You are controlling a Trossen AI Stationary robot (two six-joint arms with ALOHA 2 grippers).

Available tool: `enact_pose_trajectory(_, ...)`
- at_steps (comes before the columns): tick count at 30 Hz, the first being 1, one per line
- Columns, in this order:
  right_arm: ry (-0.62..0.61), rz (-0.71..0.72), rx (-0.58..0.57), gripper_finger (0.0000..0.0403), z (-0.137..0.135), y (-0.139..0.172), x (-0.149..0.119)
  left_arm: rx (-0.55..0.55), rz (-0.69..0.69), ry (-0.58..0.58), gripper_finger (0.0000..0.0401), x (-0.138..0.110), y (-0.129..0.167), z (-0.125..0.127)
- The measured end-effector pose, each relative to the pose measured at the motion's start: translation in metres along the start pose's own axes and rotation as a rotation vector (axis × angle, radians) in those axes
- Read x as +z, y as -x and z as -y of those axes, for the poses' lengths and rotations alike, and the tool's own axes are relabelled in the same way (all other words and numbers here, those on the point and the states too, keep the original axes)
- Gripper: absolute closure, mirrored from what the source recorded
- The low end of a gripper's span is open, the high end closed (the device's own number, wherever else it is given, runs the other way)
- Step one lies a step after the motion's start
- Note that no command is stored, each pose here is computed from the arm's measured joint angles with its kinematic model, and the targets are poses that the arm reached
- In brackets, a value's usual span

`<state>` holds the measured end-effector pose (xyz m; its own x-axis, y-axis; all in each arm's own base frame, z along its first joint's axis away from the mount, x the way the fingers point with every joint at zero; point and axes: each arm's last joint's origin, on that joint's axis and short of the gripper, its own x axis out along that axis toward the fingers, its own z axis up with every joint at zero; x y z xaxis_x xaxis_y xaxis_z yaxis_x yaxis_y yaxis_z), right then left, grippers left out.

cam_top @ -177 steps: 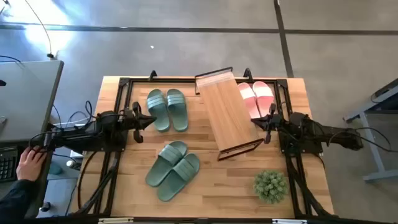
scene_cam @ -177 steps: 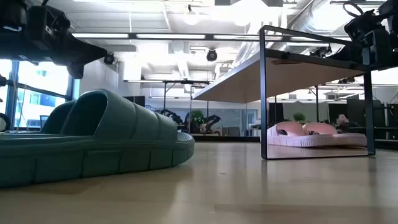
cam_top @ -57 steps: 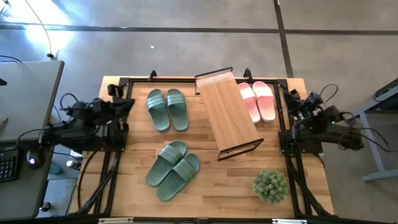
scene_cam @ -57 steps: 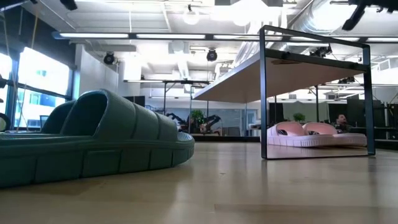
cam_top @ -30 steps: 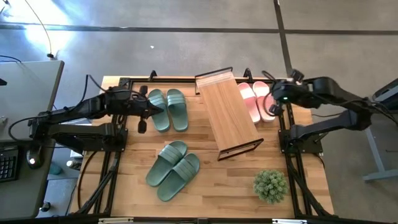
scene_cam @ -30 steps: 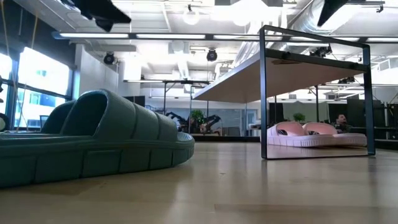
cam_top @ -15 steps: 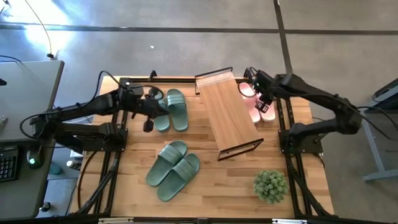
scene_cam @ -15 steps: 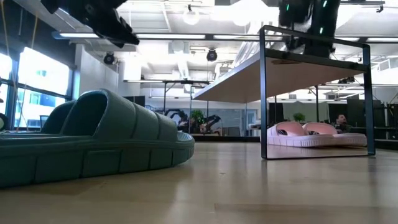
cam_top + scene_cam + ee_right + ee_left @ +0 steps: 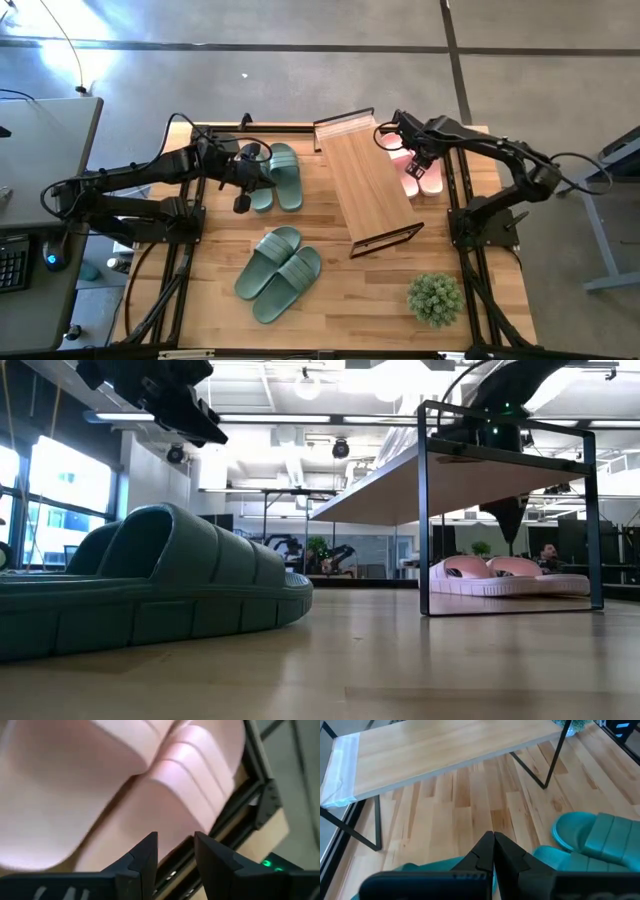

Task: Pick and place slides into the shelf
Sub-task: Put the pink slide on the shelf

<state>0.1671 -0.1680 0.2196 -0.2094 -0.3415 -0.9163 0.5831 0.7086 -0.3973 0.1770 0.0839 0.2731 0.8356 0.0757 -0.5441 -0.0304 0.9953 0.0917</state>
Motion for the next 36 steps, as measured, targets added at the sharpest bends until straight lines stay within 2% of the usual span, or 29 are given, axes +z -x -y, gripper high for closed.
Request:
enact_pose_trajectory(4, 0.014, 0.014, -0.071, 0.0286, 0.000, -0.005, 0.001, 0.008, -0.003, 0.000, 0.0400, 0.000, 0.000, 0.000)
enact_pose_trajectory(13, 0.083, 0.006, -0.018, 0.0273, -0.009, -0.021, -0.006, 0.018, -0.006, -0.011, 0.0400, 0.000, 0.000, -0.001)
enact_pose_trajectory(20, 0.073, -0.013, -0.234, 0.0244, -0.010, -0.035, -0.013, 0.036, -0.012, -0.012, 0.0400, 0.000, 0.000, -0.001)
enact_pose_trajectory(26, 0.065, 0.018, -0.191, 0.0231, -0.014, -0.042, -0.013, 0.037, -0.012, -0.011, 0.0400, 0.000, 0.000, -0.001)
enact_pose_trajectory(36, 0.022, 0.078, -0.256, 0.0231, -0.016, -0.050, -0.011, 0.037, -0.012, -0.008, 0.0400, 0.000, 0.000, -0.001)
